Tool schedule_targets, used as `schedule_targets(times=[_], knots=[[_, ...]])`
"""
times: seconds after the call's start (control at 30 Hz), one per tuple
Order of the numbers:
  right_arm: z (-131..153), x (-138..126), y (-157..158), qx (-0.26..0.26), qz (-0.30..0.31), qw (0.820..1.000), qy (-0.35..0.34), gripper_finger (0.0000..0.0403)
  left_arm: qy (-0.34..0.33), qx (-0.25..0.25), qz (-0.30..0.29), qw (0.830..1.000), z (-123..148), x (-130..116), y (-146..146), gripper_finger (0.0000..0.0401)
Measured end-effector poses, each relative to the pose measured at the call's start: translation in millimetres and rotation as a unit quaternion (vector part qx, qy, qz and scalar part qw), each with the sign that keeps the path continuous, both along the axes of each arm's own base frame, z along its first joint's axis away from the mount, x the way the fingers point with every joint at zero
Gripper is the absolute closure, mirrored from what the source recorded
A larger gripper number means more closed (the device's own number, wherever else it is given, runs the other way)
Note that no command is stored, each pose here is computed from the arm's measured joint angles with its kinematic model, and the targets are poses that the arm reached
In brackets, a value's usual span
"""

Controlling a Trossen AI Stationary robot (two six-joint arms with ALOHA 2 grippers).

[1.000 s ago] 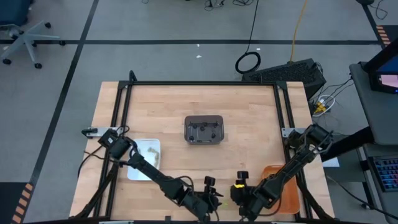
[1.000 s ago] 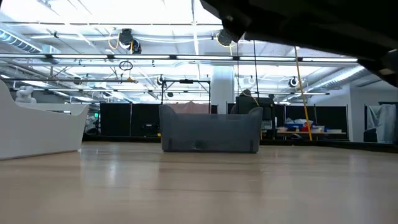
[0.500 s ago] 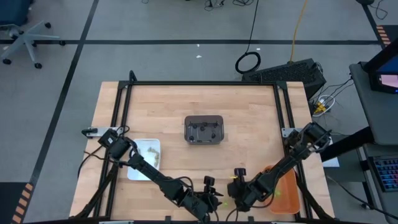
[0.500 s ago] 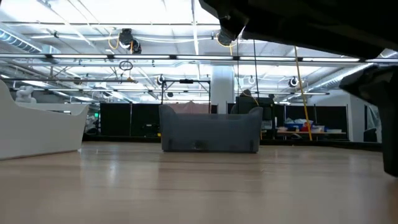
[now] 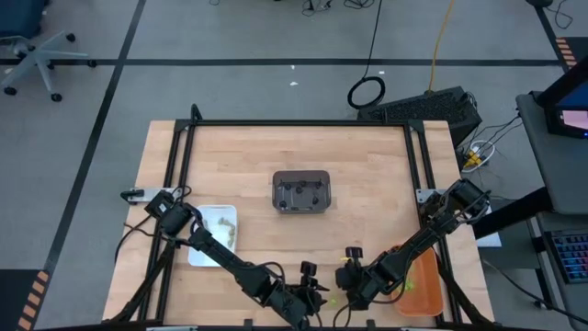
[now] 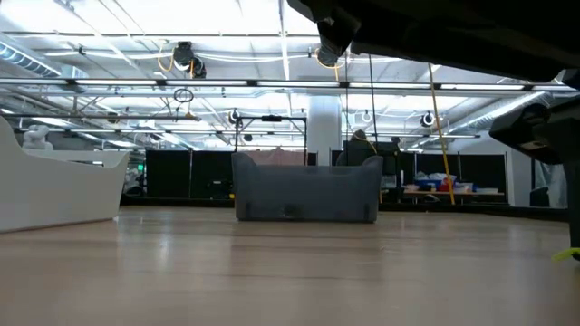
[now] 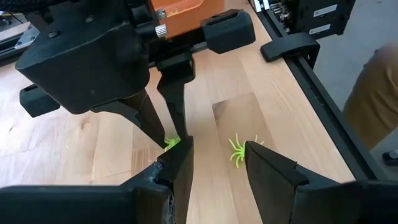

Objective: Sort Halloween decoration
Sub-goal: Put the green spider toy into the orange bin

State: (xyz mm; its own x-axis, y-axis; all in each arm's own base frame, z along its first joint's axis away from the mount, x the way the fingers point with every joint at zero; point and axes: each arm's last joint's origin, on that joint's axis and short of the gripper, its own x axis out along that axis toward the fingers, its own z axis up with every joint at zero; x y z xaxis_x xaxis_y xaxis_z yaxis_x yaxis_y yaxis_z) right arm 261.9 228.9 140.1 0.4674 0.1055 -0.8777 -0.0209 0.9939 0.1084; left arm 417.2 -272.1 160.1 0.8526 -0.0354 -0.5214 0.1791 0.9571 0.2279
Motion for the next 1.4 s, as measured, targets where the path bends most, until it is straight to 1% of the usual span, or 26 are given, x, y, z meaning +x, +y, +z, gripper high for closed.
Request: schedule_targets(times=[0.2, 0.43, 0.53, 0.67, 0.77, 0.93, 1.1, 1.27, 1.4], knots=[[0.7, -0.2, -0.1, -0.007, 0.017, 1.000, -0.002, 0.0374, 0.000, 0.000, 0.000, 1.000, 0.0, 0.0, 0.0, 0.0251], [13.6, -6.6, 0.1, 0.000, 0.042, 0.999, -0.007, 0.0401, 0.000, -0.001, 0.000, 1.000, 0.0, -0.3, -0.5, 0.0251], [22.1, -11.8, 4.8, 0.004, 0.050, 0.998, -0.024, 0.0402, 0.000, -0.001, -0.002, 1.000, 0.0, -1.7, -2.6, 0.0251], [24.1, -21.4, 14.2, -0.016, 0.037, 0.998, -0.052, 0.0402, 0.000, -0.003, -0.003, 1.000, 0.0, -3.8, -5.6, 0.0251], [26.3, -27.1, 22.0, -0.032, 0.025, 0.995, -0.090, 0.0403, -0.001, -0.003, -0.002, 1.000, 0.0, -4.1, -6.0, 0.0251], [32.1, -28.3, 30.7, -0.053, 0.026, 0.986, -0.155, 0.0403, -0.001, -0.002, 0.000, 1.000, 0.1, -3.3, -4.8, 0.0251], [35.9, -29.3, 30.7, -0.074, 0.037, 0.982, -0.171, 0.0403, -0.005, 0.008, 0.005, 1.000, 0.2, -3.4, -4.5, 0.0251], [48.5, -32.8, 27.9, -0.071, 0.046, 0.980, -0.180, 0.0403, -0.005, 0.021, 0.020, 1.000, -0.5, -4.0, -3.2, 0.0251], [62.5, -40.0, 28.9, -0.072, 0.056, 0.975, -0.203, 0.0403, 0.014, 0.023, 0.066, 0.997, -1.4, -8.7, 1.5, 0.0251]])
